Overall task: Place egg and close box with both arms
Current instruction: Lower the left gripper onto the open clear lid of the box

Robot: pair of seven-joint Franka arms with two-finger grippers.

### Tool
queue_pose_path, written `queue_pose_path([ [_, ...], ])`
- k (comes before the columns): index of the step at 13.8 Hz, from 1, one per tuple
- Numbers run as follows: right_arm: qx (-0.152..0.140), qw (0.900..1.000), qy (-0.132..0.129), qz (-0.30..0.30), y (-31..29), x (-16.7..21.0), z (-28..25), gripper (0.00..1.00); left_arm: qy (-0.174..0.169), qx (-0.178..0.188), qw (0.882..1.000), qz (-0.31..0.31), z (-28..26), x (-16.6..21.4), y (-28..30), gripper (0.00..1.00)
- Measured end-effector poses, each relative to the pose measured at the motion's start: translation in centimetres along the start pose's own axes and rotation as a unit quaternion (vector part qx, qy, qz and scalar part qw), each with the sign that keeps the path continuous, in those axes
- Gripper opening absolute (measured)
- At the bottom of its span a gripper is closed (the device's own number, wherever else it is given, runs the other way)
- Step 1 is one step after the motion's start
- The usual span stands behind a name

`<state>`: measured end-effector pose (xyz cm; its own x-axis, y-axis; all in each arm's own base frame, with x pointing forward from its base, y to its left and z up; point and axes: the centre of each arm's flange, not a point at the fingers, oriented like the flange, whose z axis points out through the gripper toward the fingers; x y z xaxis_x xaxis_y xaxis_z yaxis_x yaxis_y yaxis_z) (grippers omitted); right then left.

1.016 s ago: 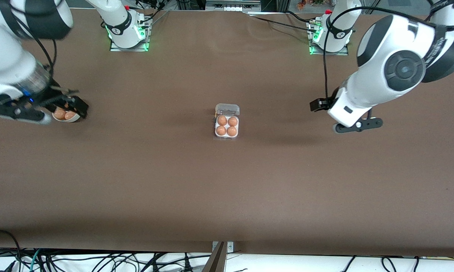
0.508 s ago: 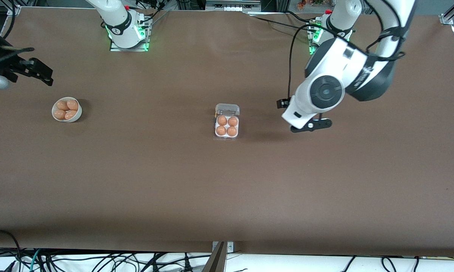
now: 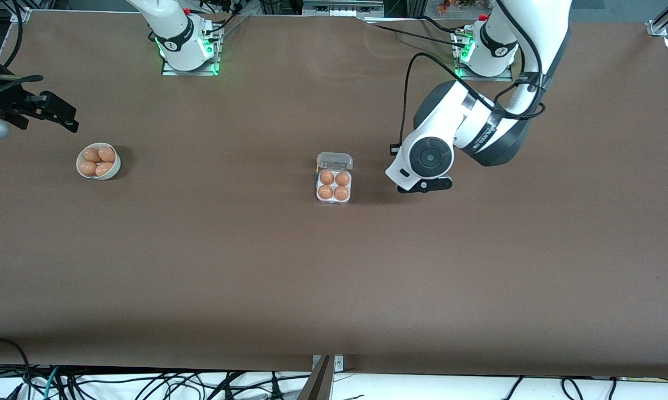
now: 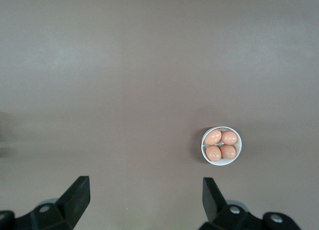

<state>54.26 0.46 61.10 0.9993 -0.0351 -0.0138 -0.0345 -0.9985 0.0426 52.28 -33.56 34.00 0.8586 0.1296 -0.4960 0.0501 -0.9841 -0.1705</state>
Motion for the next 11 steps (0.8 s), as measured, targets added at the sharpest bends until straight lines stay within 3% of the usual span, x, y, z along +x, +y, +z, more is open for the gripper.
queue_pose_path([
  [3,0.008,1.0,0.005,0.001,-0.1,0.3,0.2,1.0,-0.021,-0.019,1.0,0.007,0.3,-1.3,1.7,0.19],
  [11,0.018,1.0,0.004,0.003,-0.3,0.9,0.9,1.0,-0.085,-0.092,0.992,0.016,3.3,-1.2,6.2,0.17],
])
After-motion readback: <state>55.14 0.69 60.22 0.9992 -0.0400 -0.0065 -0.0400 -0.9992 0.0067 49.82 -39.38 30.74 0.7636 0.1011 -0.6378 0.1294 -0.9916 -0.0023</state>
